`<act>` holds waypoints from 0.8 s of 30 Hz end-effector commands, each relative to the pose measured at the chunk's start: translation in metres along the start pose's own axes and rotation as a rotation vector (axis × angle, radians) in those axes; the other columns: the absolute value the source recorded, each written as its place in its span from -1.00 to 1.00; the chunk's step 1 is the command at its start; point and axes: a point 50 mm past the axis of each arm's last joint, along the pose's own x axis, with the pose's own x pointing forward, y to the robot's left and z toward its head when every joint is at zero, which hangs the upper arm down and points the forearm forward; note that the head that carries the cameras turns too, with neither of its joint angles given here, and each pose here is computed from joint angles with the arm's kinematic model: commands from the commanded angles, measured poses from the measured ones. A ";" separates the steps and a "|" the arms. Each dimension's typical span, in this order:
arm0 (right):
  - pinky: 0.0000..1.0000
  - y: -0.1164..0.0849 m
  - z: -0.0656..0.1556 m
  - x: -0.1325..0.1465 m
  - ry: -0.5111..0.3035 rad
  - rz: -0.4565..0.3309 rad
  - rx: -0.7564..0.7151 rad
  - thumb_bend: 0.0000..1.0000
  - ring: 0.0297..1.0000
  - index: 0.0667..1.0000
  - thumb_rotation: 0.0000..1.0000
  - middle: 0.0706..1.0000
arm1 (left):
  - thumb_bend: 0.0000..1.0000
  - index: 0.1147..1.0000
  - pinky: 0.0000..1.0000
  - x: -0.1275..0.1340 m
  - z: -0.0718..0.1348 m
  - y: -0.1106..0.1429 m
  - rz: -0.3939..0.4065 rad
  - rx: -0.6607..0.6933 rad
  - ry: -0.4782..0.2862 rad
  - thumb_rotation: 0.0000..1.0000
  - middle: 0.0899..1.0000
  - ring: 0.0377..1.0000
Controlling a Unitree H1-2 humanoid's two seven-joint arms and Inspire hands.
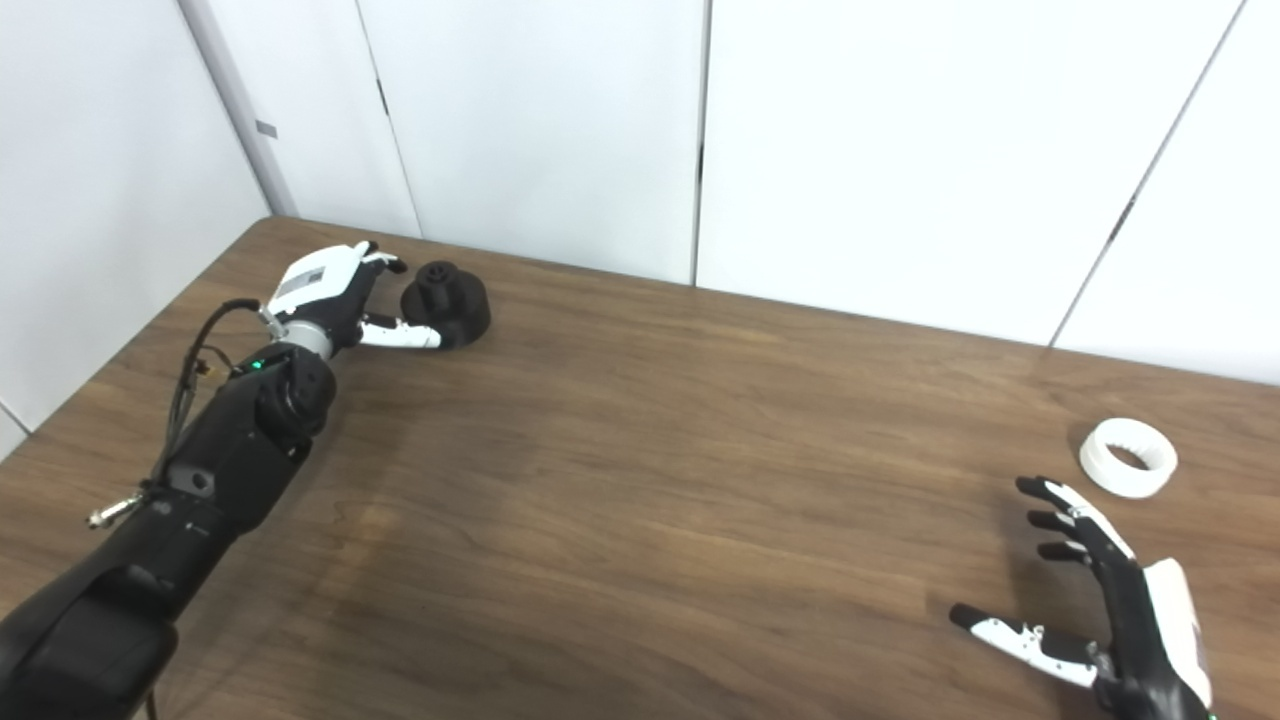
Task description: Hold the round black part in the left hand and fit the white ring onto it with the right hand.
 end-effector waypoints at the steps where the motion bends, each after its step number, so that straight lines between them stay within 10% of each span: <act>1: 0.29 -0.010 0.012 0.006 -0.065 -0.032 -0.007 0.53 0.51 0.55 -0.75 0.70 | 1.00 0.65 0.89 0.013 0.014 0.034 0.109 0.000 -0.047 0.07 1.00 1.00; 24: 0.17 -0.009 0.018 -0.001 -0.050 -0.048 -0.003 0.54 0.51 0.53 -0.77 0.80 | 1.00 0.65 0.99 0.026 0.028 0.021 0.067 -0.039 -0.061 0.04 1.00 1.00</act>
